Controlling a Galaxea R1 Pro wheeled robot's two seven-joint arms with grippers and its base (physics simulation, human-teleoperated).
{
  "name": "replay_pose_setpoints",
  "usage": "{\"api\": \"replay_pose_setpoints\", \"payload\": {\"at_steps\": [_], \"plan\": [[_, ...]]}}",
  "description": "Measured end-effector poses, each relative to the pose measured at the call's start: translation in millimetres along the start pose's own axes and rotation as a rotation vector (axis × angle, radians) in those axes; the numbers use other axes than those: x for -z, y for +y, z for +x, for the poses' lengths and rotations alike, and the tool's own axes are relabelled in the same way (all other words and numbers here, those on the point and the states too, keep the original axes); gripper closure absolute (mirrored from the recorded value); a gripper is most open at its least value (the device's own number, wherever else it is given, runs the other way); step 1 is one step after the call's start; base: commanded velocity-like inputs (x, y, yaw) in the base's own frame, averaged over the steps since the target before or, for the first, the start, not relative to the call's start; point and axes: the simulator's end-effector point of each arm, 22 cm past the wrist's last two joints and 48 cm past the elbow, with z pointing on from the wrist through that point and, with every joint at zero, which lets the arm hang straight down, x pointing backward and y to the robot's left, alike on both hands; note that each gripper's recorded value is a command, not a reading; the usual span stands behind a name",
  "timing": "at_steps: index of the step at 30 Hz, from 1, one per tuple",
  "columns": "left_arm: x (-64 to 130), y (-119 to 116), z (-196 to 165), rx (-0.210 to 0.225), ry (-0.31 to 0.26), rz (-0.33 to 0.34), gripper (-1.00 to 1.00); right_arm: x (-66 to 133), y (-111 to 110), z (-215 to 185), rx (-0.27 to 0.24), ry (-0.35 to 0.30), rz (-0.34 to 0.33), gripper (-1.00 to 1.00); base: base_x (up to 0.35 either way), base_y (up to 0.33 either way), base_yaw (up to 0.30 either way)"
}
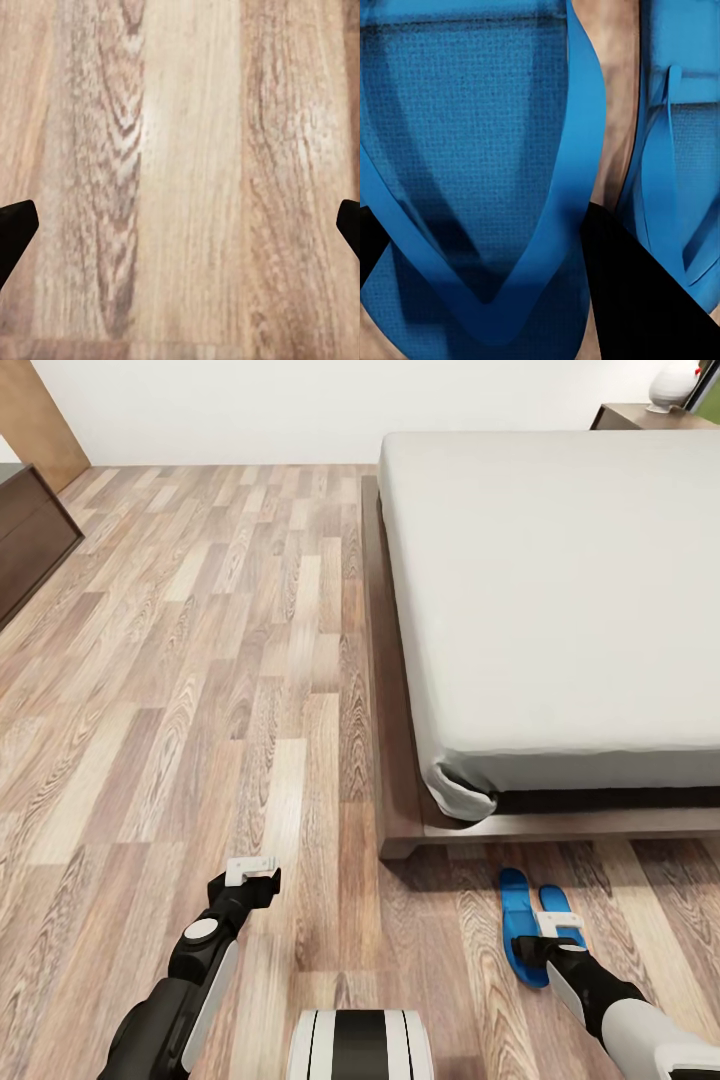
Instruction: In the bedroom, move the book from the bed onto either nightstand, and place the two sandals side by side next to the bed.
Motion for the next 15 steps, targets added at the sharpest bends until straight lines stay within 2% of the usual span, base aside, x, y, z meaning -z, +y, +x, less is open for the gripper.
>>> {"api": "replay_pose_setpoints", "payload": {"at_steps": [15], "plan": [[-3.3, 0.0, 6.3, -0.002, 0.012, -0.001, -1.0, -3.8, 0.3, 5.9, -0.005, 0.012, 0.0, 1.0, 0.001, 0.0, 0.0]]}}
